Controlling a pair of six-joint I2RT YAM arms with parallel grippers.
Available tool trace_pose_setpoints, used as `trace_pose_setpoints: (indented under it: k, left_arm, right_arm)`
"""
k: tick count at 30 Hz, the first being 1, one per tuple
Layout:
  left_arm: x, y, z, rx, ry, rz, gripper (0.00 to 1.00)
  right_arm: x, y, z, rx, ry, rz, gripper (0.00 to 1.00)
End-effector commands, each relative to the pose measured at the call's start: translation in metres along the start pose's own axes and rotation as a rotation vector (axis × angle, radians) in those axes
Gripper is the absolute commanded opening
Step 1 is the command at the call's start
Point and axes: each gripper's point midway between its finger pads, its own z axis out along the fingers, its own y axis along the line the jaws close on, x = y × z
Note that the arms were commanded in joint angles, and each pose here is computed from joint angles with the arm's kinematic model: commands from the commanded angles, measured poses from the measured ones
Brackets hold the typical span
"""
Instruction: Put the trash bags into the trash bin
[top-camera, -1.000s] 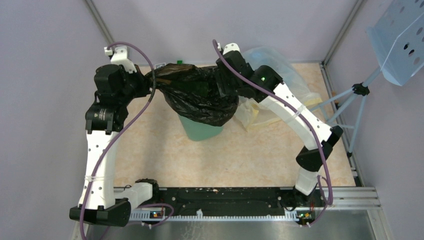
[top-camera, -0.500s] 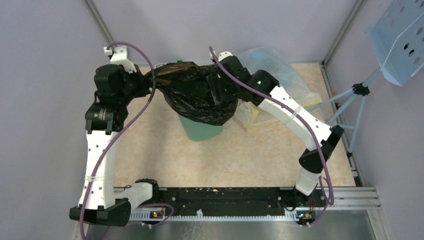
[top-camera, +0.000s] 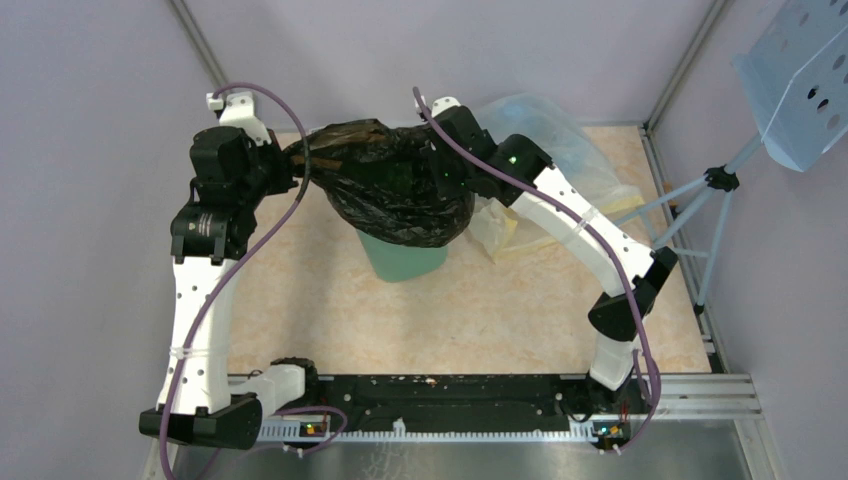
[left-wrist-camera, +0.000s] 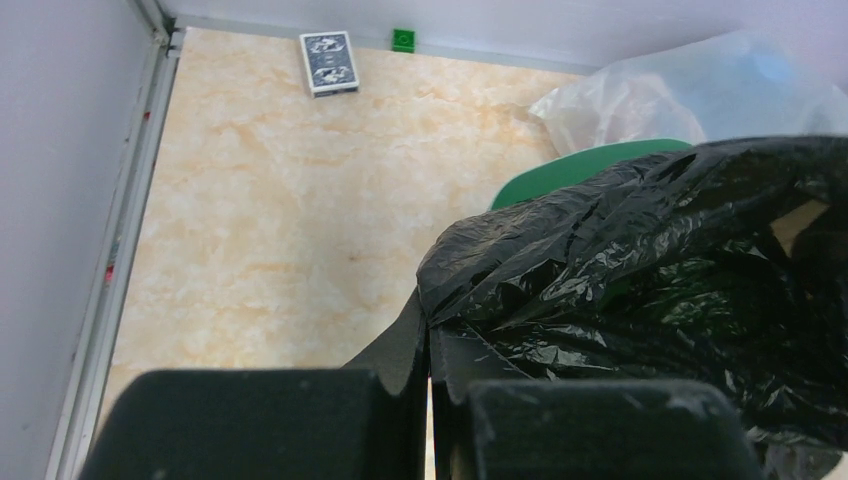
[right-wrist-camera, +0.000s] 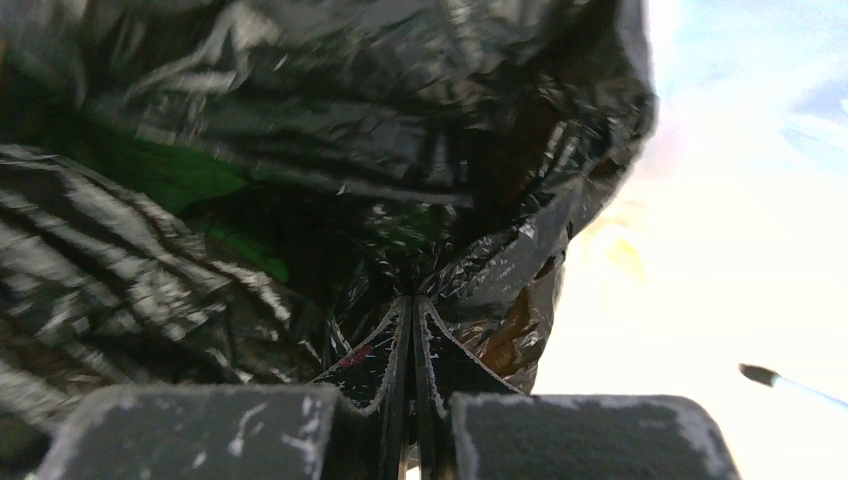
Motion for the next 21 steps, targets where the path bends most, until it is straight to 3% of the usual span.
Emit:
trace_pose_setpoints:
  k: [1, 12, 21]
  left_arm:
    - [-0.012, 0.008, -0.001, -0.046, -0.029, 0.007, 0.00]
    - [-0.017, 0.001, -0.009, -0.015, -0.057, -0.015, 0.00]
    - [-0.023, 0.009, -0.022, -0.055, -0.123, -0.031, 0.00]
  right_arm:
    - [-0.052, 0.038, -0.048, -0.258, -0.183, 0.009, 0.00]
    - [-0.086, 0.142, -0.052, -0.653, -0.250, -0.013, 0.00]
    - [-0.080, 0.131, 0.012, -0.729, -0.171, 0.153, 0.00]
